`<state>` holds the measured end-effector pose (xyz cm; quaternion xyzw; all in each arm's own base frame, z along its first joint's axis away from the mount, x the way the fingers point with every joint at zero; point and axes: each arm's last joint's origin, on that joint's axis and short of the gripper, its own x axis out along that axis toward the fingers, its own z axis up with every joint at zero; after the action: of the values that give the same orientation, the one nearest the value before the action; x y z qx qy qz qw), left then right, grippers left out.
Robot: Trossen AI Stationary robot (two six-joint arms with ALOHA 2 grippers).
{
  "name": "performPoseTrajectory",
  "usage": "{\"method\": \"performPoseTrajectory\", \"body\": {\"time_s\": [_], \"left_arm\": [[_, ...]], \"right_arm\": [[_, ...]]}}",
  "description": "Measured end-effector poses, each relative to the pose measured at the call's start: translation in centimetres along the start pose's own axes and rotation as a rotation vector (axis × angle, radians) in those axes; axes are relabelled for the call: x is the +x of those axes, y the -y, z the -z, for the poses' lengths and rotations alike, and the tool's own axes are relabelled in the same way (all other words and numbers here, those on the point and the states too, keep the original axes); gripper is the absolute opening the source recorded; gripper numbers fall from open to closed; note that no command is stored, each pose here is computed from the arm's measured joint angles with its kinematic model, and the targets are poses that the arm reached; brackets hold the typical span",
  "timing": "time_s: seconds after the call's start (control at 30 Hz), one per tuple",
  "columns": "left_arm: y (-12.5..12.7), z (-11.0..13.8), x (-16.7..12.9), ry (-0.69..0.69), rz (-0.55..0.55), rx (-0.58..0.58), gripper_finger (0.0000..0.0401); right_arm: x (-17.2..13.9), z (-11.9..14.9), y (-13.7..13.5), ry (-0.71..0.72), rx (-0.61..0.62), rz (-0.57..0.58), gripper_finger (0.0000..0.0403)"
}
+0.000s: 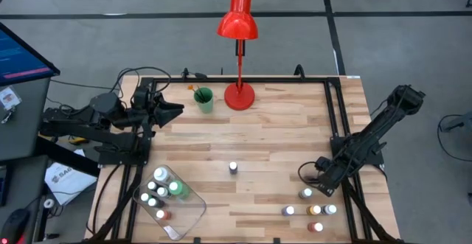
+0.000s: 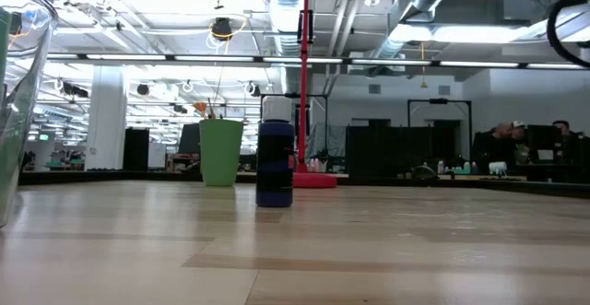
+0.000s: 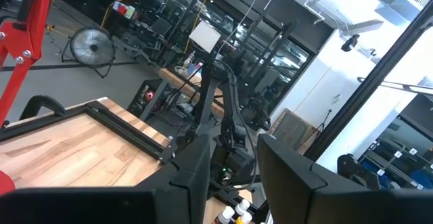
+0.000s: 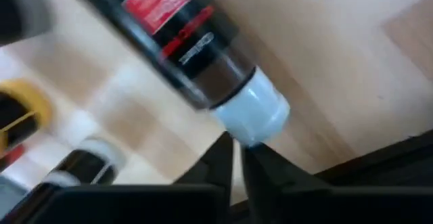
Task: Pick & Place Paint Supplies
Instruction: Adjust the brown coloring bottle to the center of the table
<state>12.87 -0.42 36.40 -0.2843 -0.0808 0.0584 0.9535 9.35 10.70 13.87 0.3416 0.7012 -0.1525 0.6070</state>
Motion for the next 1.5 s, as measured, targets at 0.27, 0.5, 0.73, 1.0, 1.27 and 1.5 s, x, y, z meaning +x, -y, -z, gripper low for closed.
{"method": "performPoseTrajectory", "body": {"time_s": [0.27,0.5,0.73,1.0,1.27,1.5], "left_arm": [[0.0,0.0,0.0,0.0,0.001,0.001,0.0113],[0.0,0.0,0.0,-0.001,0.003,0.003,0.0113],[0.0,0.0,0.0,-0.001,0.004,0.003,0.0113],[0.0,0.0,0.0,-0.001,0.004,0.002,0.0113],[0.0,0.0,0.0,0.001,0.001,0.002,0.0113],[0.0,0.0,0.0,0.004,-0.004,0.002,0.0113]], "right_arm": [[-1.7,0.2,-1.1,-0.023,-0.053,-0.001,0.0043],[-3.8,0.5,-2.3,0.022,-0.192,-0.004,0.0127],[-4.0,0.1,-1.4,0.163,-0.293,0.129,0.023],[-2.5,-0.5,-0.4,0.182,-0.307,0.144,0.0265],[-0.9,-0.9,0.4,0.184,-0.308,0.124,0.0265],[0.0,-1.1,0.8,0.193,-0.265,0.091,0.0265]]}}
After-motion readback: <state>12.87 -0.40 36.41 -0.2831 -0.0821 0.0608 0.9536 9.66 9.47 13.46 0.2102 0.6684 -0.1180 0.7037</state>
